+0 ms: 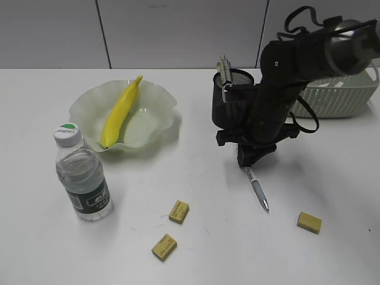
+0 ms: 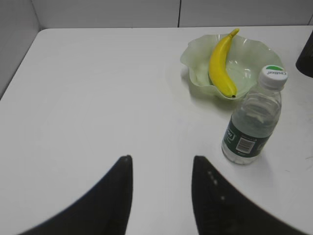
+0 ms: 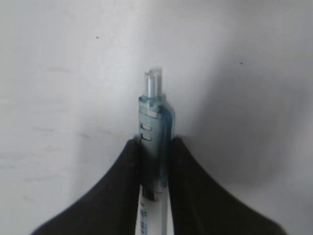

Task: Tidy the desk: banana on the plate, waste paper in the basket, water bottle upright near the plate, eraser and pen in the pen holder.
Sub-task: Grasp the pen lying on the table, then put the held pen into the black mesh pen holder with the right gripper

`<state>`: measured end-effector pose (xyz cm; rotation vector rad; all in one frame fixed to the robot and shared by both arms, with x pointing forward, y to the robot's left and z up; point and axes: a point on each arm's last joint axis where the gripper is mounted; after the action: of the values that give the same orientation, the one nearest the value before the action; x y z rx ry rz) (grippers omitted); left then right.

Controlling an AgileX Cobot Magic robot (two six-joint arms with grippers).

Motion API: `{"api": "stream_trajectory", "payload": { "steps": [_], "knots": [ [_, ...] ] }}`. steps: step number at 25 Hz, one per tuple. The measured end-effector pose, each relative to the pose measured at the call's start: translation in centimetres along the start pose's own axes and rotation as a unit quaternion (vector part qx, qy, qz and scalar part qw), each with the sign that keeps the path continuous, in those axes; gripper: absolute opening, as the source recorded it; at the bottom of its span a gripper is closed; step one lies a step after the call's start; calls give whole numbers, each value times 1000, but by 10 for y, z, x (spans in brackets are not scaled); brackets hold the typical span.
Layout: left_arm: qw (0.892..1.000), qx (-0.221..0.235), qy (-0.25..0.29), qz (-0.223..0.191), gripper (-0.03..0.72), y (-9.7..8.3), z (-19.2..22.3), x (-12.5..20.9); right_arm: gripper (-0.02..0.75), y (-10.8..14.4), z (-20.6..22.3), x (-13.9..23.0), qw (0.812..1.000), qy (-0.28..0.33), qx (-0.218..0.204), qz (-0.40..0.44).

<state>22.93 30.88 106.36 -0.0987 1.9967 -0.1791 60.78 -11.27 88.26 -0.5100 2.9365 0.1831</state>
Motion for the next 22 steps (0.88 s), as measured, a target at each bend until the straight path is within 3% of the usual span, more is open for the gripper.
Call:
{"api": "stream_trajectory", "payload": {
  "steps": [3, 6, 8, 10, 13, 15, 17, 22],
  "knots": [
    [1000, 0, 0, 0, 300, 0, 0, 0, 144, 1, -33, 3, 997, -74, -5, 0],
    [1000, 0, 0, -2, 283, 0, 0, 0, 144, 3, -92, 8, 971, -237, -12, -3],
    [1000, -1, 0, -1, 260, 0, 0, 0, 144, 1, -119, 13, 935, -355, -11, -12],
    [1000, -1, 0, -1, 246, 0, 0, 0, 144, 1, -141, 12, 878, -477, -8, -29],
    [1000, -1, 0, -1, 240, 0, 0, 0, 144, 4, -154, 2, 798, -599, 0, -72],
    [1000, -2, 0, -1, 239, 0, 0, 0, 144, 6, -150, -8, 766, -636, 12, -98],
    [1000, -2, 0, -2, 239, 0, 0, 0, 144, 5, -137, -17, 761, -639, 28, -109],
    [1000, -12, -4, -20, 243, 2, 0, -1, 144, -7, -92, -32, 769, -628, 72, -96]
  ]
}}
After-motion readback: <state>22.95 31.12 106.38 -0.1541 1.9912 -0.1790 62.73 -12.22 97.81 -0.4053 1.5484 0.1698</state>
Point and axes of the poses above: a point on each arm's last joint axis where the gripper is mounted, z pointing out along that axis toward the gripper, y along the wrist's bending axis when the last joint is at zero, x = y × z, and after that the axes turned 7 degrees about -z, right-handed
